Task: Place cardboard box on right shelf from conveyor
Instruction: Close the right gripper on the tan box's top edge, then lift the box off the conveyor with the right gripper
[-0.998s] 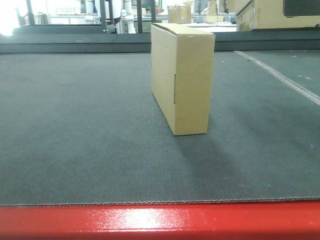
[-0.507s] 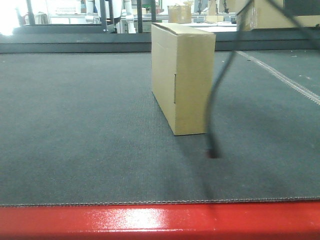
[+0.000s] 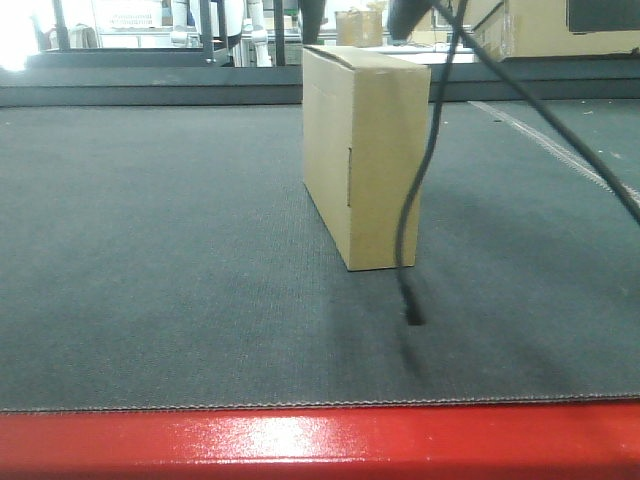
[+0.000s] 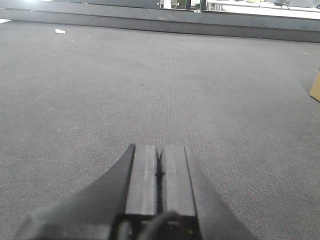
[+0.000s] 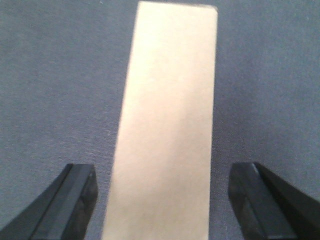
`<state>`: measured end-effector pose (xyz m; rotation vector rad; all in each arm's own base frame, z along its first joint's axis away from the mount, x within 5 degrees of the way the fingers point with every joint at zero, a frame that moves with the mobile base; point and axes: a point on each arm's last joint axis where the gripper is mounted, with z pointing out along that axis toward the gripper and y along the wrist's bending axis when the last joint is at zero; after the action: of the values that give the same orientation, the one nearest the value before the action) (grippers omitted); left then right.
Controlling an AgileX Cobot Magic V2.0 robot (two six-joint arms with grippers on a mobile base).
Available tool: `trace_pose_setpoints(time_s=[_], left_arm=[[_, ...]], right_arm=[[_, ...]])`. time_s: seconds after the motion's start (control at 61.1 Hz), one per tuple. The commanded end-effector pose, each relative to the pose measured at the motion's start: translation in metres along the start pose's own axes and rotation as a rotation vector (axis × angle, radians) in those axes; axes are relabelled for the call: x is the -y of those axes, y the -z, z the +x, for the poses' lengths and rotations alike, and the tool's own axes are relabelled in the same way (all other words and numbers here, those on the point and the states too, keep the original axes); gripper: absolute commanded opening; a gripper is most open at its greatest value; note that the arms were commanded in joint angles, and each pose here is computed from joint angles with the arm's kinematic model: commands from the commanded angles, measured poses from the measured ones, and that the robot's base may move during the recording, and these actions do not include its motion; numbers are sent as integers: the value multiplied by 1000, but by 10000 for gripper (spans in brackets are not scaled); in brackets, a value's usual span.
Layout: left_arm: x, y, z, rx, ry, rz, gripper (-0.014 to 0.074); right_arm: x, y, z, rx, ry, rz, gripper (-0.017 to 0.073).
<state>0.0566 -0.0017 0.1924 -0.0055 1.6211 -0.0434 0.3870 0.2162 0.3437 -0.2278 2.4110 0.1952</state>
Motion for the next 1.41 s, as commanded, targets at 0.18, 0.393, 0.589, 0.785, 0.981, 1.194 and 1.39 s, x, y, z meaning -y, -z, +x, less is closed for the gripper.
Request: trace_pose_setpoints(time_s=[0.18,0.393,0.589,0.785,0.981,1.194,1.39], left_arm=[[0,1,-5,91,6,-4,-116],[0,1,-5,91,6,-4,-116],[0,1,-5,91,6,-4,-116],[0,1,-5,91,6,-4,-115],[0,1,-5,91,6,-4,-115],[0,1,-5,91,6,-4,-116],[0,1,-5,91,6,-4,-116]], right_arm=[[5,-5,-9,44,-15,1,627],[5,0,-10,51,-12,-2,358],[7,30,-19,117,21,-31,235],[13,78,-22,191,62,-67,235],[29,104,8,235,112,-73,235],[47,129,68,309,171,-99,235],[66,158,130,422,188,-130,235]])
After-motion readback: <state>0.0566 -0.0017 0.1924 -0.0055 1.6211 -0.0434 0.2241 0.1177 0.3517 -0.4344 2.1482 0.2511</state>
